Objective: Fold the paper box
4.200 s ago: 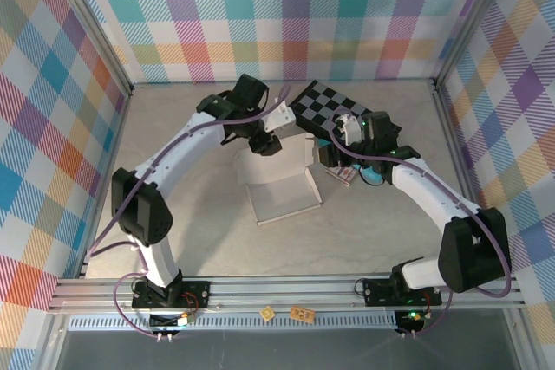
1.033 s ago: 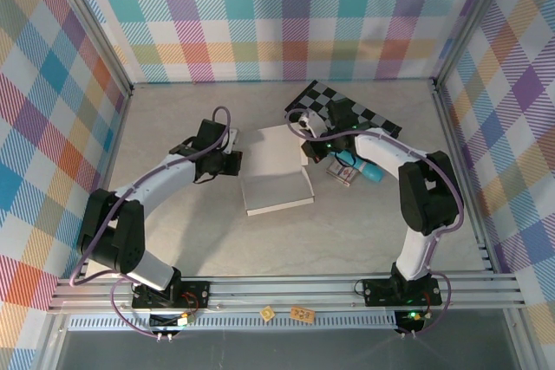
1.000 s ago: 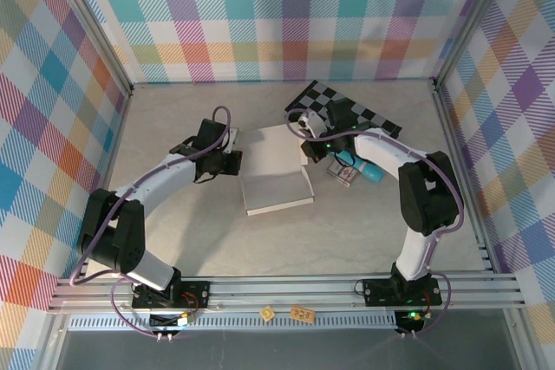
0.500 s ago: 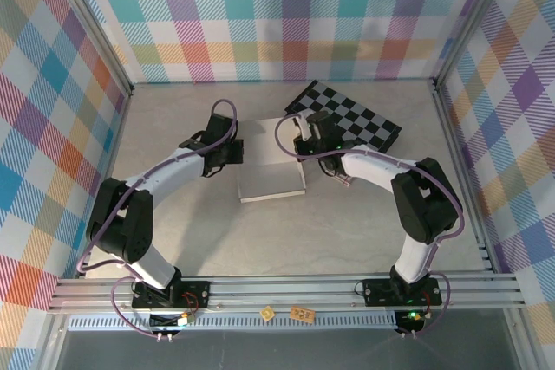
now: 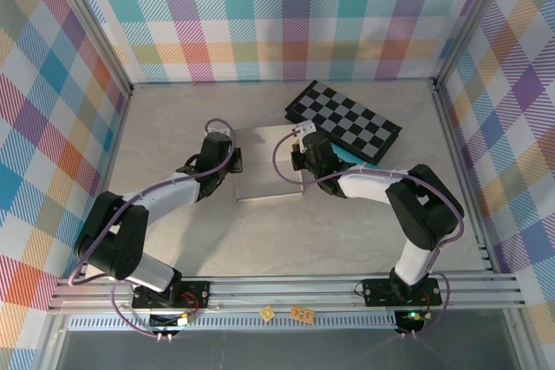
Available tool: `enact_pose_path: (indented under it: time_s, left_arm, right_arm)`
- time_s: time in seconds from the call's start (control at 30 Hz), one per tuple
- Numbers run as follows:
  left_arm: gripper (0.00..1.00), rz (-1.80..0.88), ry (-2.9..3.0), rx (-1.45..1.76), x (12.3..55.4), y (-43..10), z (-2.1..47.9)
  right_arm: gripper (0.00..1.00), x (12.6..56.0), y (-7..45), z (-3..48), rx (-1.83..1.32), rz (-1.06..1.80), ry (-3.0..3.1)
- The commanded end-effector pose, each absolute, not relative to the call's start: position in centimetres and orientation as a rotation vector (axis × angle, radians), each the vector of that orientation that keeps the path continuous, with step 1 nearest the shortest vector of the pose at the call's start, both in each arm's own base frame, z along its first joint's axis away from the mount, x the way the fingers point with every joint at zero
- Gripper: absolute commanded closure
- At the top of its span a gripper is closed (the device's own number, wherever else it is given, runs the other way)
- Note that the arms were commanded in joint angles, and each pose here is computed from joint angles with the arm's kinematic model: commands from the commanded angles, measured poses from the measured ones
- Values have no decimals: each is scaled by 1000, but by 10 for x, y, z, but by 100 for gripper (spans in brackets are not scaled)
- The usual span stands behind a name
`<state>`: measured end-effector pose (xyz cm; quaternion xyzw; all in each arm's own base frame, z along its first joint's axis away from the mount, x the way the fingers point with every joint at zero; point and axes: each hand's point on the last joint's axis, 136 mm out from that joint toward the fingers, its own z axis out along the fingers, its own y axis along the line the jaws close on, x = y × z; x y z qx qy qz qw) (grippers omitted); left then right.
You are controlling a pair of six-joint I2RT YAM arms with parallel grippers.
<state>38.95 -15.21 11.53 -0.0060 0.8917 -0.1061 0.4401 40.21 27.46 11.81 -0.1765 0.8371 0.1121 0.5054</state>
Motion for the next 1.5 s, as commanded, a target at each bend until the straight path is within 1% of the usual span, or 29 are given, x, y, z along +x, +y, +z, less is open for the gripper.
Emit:
enact_pose_path:
  time_s: [0.0, 0.2, 0.7, 0.87, 0.97, 1.07, 1.2, 1.47]
  left_arm:
    - [100, -426, 2027, 25, 396, -177, 160]
    - [100, -475, 1941, 27, 390, -177, 163]
    - [100, -479, 1914, -6, 392, -196, 135]
    - [100, -472, 1923, -30, 394, -198, 129]
    - [100, -492, 1949, -72, 394, -200, 119]
    - [100, -535, 1954, -111, 392, -205, 117]
    - [100, -538, 1962, -101, 386, -208, 114]
    - [100, -550, 1976, -48, 370, -207, 86]
  right_arm:
    - [100, 398, 293, 138, -439, 340, 1912]
    - [100, 400, 298, 136, -433, 358, 1858]
    - [100, 398, 301, 109, -418, 386, 1890]
    - [100, 399, 298, 103, -371, 381, 1991]
    - [100, 391, 297, 94, -295, 437, 2062]
    - [100, 389, 293, 86, -252, 414, 2088]
    - [100, 387, 297, 85, -290, 388, 2039]
    - [100, 380, 290, 72, -297, 311, 2031]
